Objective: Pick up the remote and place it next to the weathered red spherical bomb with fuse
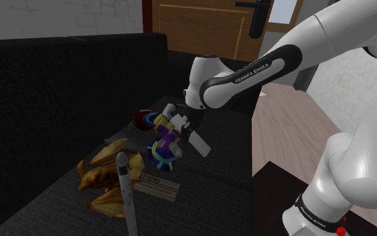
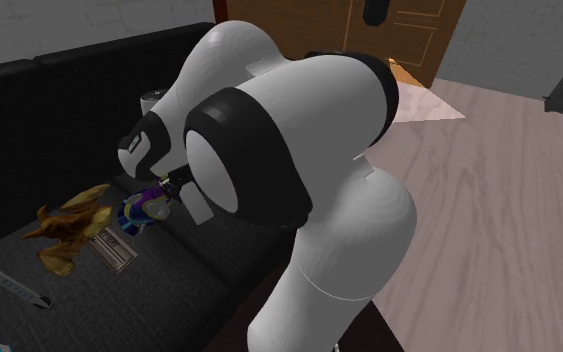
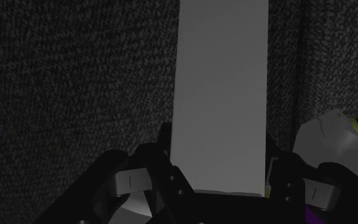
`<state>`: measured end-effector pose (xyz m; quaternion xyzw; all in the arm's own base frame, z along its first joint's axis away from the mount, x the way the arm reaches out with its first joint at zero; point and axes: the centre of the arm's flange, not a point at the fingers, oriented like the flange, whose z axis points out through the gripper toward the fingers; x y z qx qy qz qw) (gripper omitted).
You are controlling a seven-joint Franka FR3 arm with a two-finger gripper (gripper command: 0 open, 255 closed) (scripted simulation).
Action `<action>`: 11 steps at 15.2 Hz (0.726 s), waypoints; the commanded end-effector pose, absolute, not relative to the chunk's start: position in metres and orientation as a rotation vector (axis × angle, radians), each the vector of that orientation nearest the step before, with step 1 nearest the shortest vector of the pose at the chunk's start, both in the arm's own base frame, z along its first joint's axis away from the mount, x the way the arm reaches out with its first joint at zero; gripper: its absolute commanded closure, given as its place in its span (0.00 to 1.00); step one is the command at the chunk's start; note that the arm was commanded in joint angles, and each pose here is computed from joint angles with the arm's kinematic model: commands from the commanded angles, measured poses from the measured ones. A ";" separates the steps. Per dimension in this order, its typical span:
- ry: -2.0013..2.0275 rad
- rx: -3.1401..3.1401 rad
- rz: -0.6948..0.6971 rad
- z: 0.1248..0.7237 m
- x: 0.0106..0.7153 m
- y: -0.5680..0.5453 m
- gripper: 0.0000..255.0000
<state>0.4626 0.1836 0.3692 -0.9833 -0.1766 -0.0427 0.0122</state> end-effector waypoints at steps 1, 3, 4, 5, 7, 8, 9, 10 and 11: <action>-0.548 -3.070 -0.108 0.359 0.461 0.182 1.00; -0.548 -3.070 -0.108 0.359 0.461 0.182 1.00; -0.548 -3.070 -0.108 0.359 0.461 0.182 1.00; -0.548 -3.070 -0.108 0.359 0.461 0.182 1.00; -0.548 -3.070 -0.108 0.361 0.460 0.182 0.00; -0.548 -3.070 -0.107 0.360 0.460 0.181 0.00; -0.548 -3.070 -0.107 0.360 0.461 0.181 0.00; -0.549 -3.070 -0.107 0.360 0.461 0.181 0.00; -0.548 -3.070 -0.107 0.360 0.460 0.181 0.00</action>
